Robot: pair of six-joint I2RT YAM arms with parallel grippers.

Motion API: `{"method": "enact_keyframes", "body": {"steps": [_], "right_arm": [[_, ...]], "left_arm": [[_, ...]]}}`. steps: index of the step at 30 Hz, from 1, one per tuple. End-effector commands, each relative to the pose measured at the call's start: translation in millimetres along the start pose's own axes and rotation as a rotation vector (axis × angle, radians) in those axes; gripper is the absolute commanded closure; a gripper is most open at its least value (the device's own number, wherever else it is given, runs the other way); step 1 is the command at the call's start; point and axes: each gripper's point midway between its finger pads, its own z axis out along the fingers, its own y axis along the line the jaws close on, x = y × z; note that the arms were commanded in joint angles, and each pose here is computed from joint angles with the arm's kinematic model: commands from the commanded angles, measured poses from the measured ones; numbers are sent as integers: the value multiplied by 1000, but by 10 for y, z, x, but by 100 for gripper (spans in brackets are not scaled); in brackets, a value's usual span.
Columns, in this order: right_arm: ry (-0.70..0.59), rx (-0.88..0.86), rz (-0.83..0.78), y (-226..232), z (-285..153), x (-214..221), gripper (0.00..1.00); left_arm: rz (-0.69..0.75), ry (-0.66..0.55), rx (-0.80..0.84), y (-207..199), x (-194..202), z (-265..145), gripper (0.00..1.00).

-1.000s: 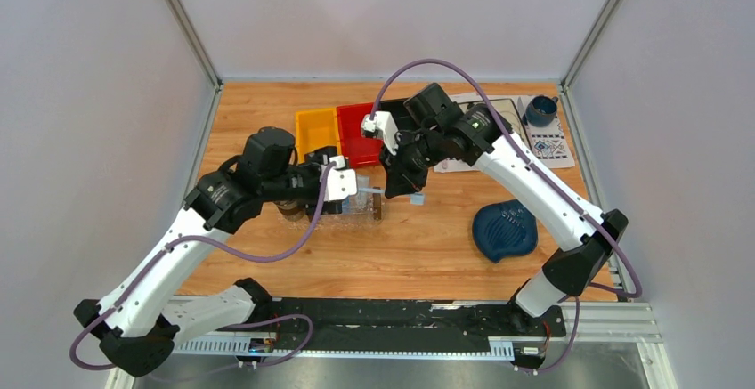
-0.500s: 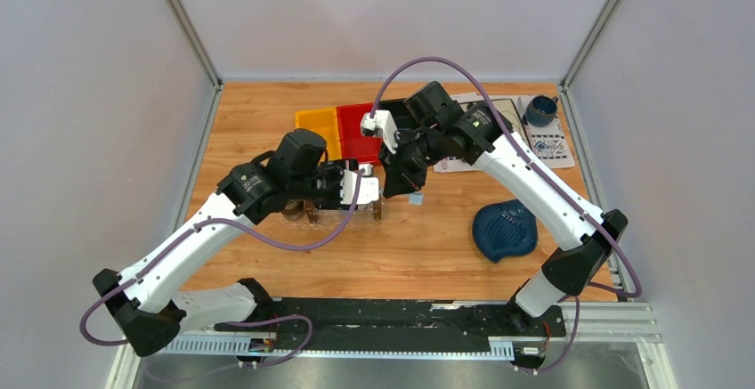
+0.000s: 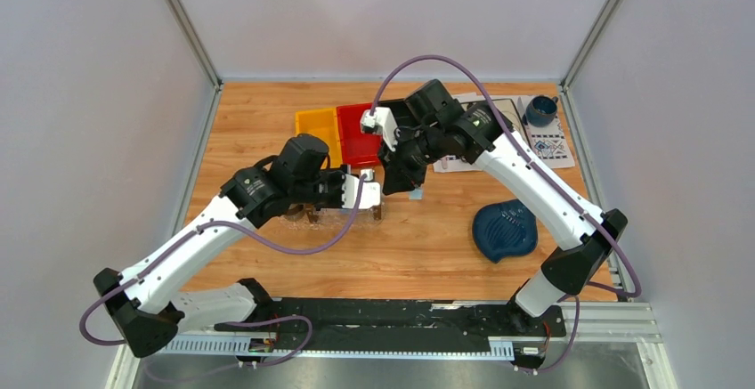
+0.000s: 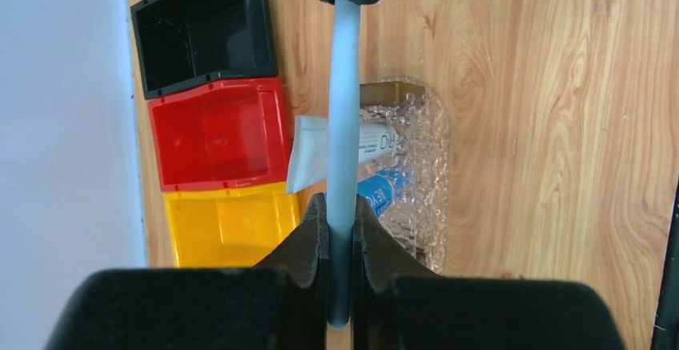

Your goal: Prepare toiletry sets of a toothbrush and toothpaste on the tray

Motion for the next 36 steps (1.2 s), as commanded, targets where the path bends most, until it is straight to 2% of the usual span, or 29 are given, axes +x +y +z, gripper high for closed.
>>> {"method": "enact_keyframes", "body": {"steps": [1, 4, 10, 15, 18, 26, 30, 36], "right_arm": [[-69, 40, -49, 30, -137, -246, 71], [-98, 92, -75, -20, -235, -317, 58], [-244, 271, -94, -204, -673, -617, 50], [-422, 398, -96, -264, -1143, -844, 47], [-479, 449, -97, -305, -1294, -880, 47], [-605, 508, -56, -246, -1583, -913, 43], [-717, 504, -54, -226, -1647, -1024, 36], [-766, 362, -11, -136, -1469, -1163, 30]], "left_arm": [[-9, -32, -80, 75, -36, -81, 100], [-19, -35, -101, 50, 5, -96, 100], [-88, -69, -175, 74, 38, -152, 100], [-246, -143, -222, 229, 37, -241, 100], [-318, -191, -262, 346, 17, -311, 100], [-520, -324, -406, 716, -99, -651, 100], [-620, -427, -470, 923, -259, -913, 100], [-757, -622, -446, 1114, -629, -1212, 100]]}}
